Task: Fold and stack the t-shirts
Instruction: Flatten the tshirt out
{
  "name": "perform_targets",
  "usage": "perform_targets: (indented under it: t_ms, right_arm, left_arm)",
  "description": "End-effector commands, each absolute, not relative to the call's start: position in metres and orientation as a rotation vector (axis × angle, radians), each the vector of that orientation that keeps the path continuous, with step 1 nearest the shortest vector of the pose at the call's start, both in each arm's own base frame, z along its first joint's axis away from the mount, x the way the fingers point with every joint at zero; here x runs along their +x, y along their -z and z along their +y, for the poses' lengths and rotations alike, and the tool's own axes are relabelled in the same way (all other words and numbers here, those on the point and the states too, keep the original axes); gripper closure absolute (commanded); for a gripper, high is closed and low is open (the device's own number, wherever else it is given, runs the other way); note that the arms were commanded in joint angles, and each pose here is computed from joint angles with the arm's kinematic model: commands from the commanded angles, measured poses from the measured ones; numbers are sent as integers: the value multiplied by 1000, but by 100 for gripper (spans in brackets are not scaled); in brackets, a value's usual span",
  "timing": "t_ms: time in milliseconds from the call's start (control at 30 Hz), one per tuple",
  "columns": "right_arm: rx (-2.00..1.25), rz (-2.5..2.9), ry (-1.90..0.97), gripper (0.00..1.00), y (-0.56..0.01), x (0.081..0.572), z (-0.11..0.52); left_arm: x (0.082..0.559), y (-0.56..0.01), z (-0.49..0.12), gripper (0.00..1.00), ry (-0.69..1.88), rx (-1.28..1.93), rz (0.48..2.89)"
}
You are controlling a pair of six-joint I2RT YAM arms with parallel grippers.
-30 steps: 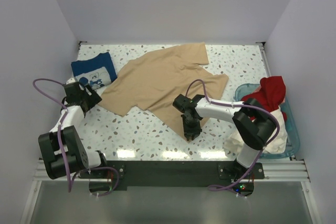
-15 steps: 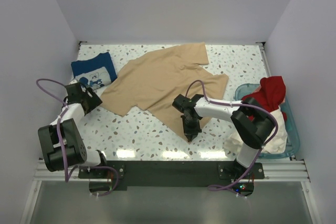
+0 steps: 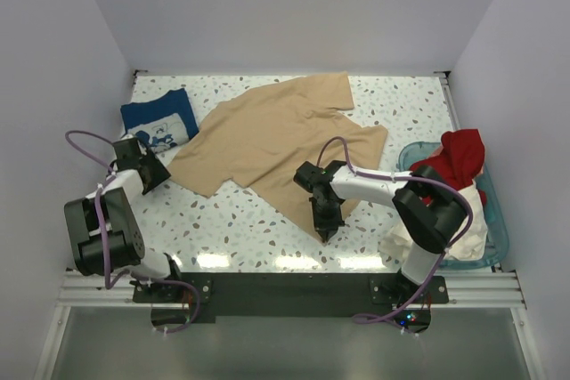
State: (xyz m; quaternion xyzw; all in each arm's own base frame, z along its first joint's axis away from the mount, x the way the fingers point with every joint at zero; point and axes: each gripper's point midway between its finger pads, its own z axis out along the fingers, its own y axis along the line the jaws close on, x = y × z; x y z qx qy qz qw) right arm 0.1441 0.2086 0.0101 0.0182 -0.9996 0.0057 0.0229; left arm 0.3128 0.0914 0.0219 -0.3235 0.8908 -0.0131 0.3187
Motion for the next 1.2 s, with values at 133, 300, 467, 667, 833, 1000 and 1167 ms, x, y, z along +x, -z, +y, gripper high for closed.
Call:
perform_targets:
  t_ms: [133,300,467,667,833,1000,1167]
  right_arm:
    - [36,-3114,-135,100,-6,144,190]
    - [43,-3115,-133,100,-5,145,191]
    - [48,-3114,-131,100,-5,147,194]
    - [63,-3111,-153,100,-5,149,192]
    - [75,-3118,-155,100,-11,151,193]
    - [86,-3148,-106,100,-37,154,196]
    - [103,-3186,-107,100,-73,157,190]
  left_arm:
    - [348,-28,101,51,64,-777,2288]
    - [351,-21,101,55,71,-776,2304]
    - [351,-17,93,64,117,-758,2318]
    - [351,-11,81,73,148,-712,2351]
    - [352,-11,75,98,166,-693,2365]
    - [357,-37,65,100,241,-681,2306]
    - [357,-81,60,100,280,-679,2207]
